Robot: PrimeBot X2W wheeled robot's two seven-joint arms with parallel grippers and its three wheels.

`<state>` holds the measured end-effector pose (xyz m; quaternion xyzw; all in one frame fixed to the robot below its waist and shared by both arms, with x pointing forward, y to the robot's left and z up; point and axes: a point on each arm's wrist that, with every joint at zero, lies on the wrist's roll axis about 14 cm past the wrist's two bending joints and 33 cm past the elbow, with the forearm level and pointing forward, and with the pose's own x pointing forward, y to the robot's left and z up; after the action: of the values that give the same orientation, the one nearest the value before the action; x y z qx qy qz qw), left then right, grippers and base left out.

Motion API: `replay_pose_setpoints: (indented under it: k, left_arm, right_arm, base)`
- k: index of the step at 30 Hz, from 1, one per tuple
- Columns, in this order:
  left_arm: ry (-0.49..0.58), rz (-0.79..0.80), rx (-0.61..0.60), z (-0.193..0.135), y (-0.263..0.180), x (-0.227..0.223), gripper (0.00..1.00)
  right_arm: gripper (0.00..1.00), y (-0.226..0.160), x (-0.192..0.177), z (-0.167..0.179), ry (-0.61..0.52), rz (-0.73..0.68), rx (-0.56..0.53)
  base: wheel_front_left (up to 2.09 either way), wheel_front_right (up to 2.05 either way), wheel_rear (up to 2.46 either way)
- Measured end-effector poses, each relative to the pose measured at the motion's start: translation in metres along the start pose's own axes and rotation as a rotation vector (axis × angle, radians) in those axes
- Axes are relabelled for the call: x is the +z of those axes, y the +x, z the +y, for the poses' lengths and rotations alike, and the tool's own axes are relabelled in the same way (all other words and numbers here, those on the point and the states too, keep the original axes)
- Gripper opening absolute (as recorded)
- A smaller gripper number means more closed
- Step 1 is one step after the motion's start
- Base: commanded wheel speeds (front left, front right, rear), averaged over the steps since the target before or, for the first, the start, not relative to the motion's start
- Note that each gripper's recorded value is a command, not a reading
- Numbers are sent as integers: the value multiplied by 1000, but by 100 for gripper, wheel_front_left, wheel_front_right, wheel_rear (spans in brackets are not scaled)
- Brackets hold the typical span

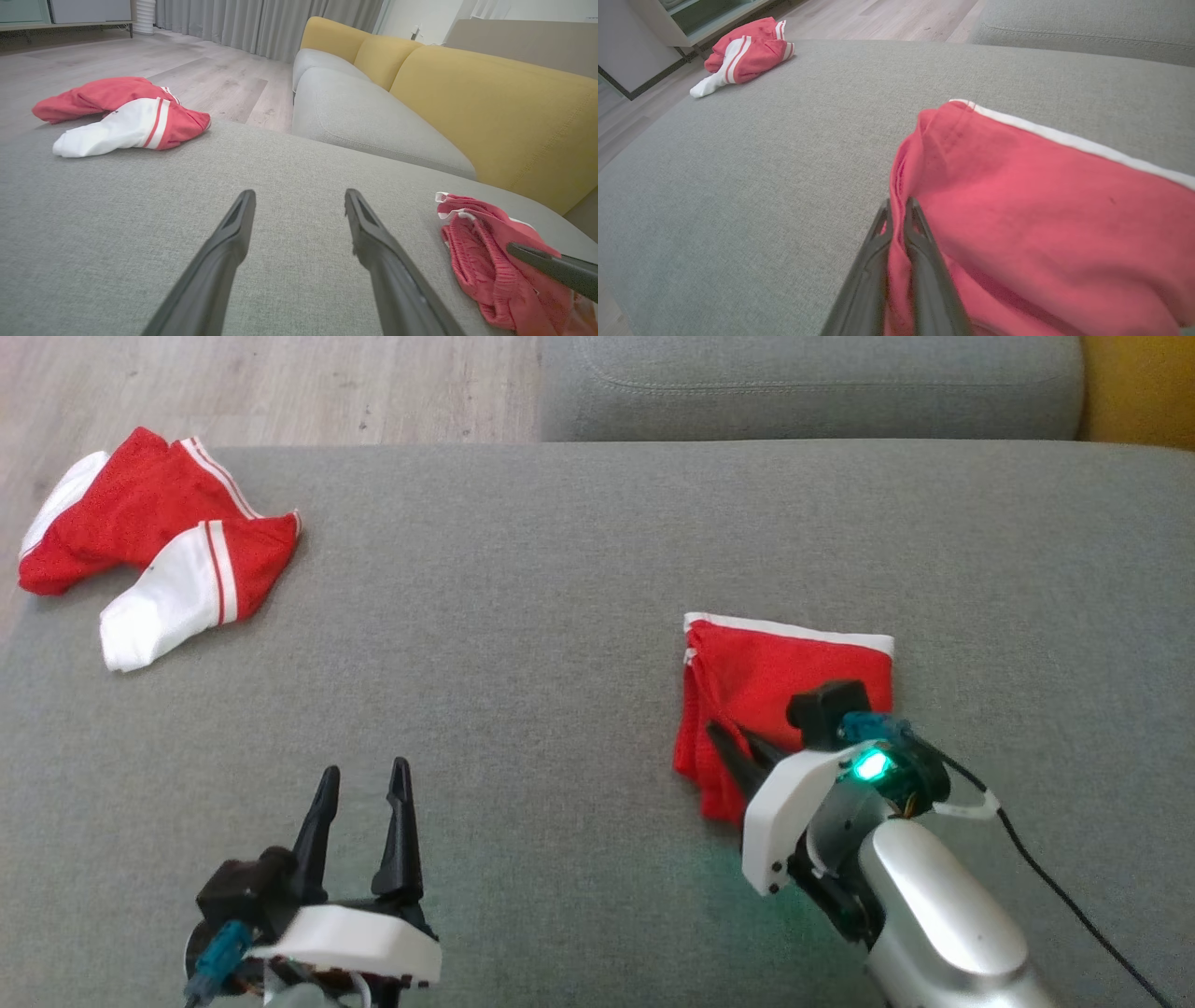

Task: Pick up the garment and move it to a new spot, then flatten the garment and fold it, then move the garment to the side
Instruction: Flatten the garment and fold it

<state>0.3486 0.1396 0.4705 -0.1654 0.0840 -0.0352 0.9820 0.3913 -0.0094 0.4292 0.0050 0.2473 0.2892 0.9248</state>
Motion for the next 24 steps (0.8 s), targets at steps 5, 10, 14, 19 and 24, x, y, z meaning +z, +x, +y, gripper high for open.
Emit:
replay_pose_setpoints:
  k: [5,10,14,19,24]
  left_arm:
    - [7,4,-27,-8,2,-2,100]
    - [5,20,-50,-16,0,-8,100]
    - [-3,20,-51,-18,0,-9,100]
    - [-7,22,-46,-18,-1,-10,100]
    - [-10,27,-38,-14,-1,-11,100]
  right_arm:
    - [100,-8,1,7,23,-42,12]
    - [100,-15,32,-6,38,-161,-23]
    - [100,-20,45,-24,44,-206,-75]
    - [100,-28,53,-58,25,-234,-177]
    - [80,-30,33,-89,-49,-155,-264]
  base:
    - [0,0,0]
    - [0,0,0]
    - [0,0,0]
    - [0,0,0]
    - [0,0,0]
